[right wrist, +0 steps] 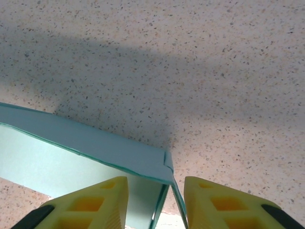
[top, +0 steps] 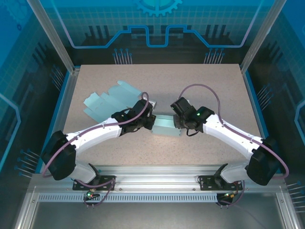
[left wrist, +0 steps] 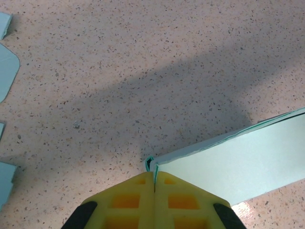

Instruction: Fold the paper box

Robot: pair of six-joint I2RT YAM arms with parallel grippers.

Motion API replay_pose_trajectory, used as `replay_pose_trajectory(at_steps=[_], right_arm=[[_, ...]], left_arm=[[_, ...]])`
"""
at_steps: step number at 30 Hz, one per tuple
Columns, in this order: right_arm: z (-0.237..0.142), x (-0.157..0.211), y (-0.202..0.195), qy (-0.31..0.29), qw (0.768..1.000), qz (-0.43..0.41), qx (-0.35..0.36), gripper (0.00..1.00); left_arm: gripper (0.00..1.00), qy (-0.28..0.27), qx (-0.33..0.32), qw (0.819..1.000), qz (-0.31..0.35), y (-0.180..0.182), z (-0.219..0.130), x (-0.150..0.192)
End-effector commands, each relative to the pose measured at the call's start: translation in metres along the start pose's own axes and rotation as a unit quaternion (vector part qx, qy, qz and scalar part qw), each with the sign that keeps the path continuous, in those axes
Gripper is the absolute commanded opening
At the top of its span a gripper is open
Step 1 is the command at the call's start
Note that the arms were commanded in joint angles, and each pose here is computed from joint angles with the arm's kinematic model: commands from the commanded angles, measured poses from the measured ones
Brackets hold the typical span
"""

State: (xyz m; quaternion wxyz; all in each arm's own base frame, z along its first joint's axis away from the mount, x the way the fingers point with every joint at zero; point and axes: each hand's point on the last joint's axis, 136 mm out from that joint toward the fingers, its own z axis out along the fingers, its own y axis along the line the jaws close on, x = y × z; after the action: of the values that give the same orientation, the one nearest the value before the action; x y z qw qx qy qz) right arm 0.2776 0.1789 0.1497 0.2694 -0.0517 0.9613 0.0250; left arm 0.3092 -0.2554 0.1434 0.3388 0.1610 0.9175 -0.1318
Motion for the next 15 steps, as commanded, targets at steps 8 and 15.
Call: replay_pose_trajectory(at_steps=[8,15], right_arm=[[-0.009,-0.011,-0.015,-0.009,1.0,-0.007,0.022,0.33],[-0.006,-0.001,-0.019,0.007,1.0,-0.002,0.022,0.27]], left_arm=[[0.0,-0.01,0.003,1.0,0.019,-0.007,0.0,-0.012],[0.0,-0.014,0.0,1.0,0.017,-0.006,-0.001,-0.014]])
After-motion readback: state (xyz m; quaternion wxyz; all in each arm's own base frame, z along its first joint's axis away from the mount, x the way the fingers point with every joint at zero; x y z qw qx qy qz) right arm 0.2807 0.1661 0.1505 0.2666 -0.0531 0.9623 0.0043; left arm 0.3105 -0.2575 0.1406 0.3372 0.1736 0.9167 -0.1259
